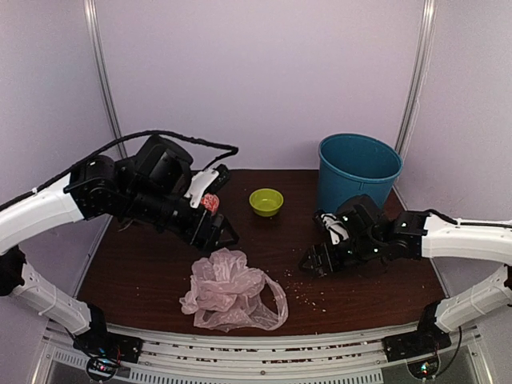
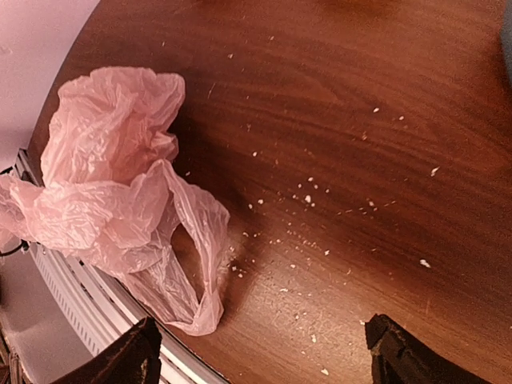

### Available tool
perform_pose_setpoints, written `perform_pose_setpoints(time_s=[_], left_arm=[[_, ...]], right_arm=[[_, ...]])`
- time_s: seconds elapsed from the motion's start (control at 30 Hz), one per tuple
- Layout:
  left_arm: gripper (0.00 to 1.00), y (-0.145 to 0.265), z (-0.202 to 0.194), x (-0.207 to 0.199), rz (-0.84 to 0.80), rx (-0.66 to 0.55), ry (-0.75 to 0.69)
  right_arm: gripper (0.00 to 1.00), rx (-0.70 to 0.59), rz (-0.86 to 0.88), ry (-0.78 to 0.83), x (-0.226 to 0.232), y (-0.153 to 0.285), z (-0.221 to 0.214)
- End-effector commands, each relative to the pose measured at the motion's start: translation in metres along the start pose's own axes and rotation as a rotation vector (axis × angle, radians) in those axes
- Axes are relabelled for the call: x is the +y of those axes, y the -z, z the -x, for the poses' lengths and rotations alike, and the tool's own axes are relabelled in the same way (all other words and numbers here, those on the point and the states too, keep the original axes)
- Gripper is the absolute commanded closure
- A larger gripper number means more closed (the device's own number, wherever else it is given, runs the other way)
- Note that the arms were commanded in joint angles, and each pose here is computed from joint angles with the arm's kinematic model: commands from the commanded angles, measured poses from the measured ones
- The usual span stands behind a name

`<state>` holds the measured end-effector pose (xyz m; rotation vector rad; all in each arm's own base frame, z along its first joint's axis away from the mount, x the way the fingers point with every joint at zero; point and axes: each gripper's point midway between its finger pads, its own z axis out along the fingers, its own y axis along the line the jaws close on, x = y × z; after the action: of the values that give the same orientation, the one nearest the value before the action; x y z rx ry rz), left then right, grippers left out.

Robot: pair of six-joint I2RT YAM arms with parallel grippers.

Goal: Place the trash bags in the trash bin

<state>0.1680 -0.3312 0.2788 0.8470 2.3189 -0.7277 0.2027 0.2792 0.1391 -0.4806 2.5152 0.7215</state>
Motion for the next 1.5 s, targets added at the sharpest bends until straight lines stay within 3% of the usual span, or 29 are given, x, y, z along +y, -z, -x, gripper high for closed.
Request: perform_pose_setpoints(time_s=[0.0,0.23,0.4,0.5,0.7,0.9,1.17,1.27,1.37,1.47], left_arm=[[0.08,0.015,-0.061,0.023,0.047,0.131,0.134],[0.09,0.031,-0.097,0.014,-0.028,0.248,0.223],[0.12,0.036,-0.117,-0.012,-0.243,0.253,0.213],[0.14,0.034,-0.134,-0.012,-0.269,0.299,0.221],[0.14,0.018,-0.141,-0.005,-0.241,0.298,0.264],[0.24,-0.016,-0.145,0.014,-0.119,0.304,0.322],[0.54,-0.028,-0.163,0.024,-0.086,0.315,0.385],[0.72,-0.018,-0.158,0.036,-0.03,0.279,0.339],[0.91,-0.003,-0.155,0.065,0.126,0.265,0.28],[0.98,0.004,-0.15,0.083,0.211,0.24,0.271]], right_arm=[[0.09,0.061,0.135,0.073,0.025,-0.02,-0.01],[0.1,0.193,0.143,0.117,0.032,-0.066,-0.028],[0.18,0.252,0.138,0.121,0.031,-0.089,-0.036],[0.2,0.271,0.159,0.125,0.036,-0.099,-0.038],[0.25,0.32,0.192,0.158,0.048,-0.112,-0.048],[0.33,0.315,0.183,0.152,0.049,-0.116,-0.046],[0.82,0.294,0.209,0.149,0.053,-0.105,-0.043],[0.9,0.264,0.178,0.164,0.05,-0.089,-0.029],[1.0,0.191,0.134,0.153,0.039,-0.063,-0.002],[1.0,0.055,0.055,0.109,0.017,-0.027,0.043]])
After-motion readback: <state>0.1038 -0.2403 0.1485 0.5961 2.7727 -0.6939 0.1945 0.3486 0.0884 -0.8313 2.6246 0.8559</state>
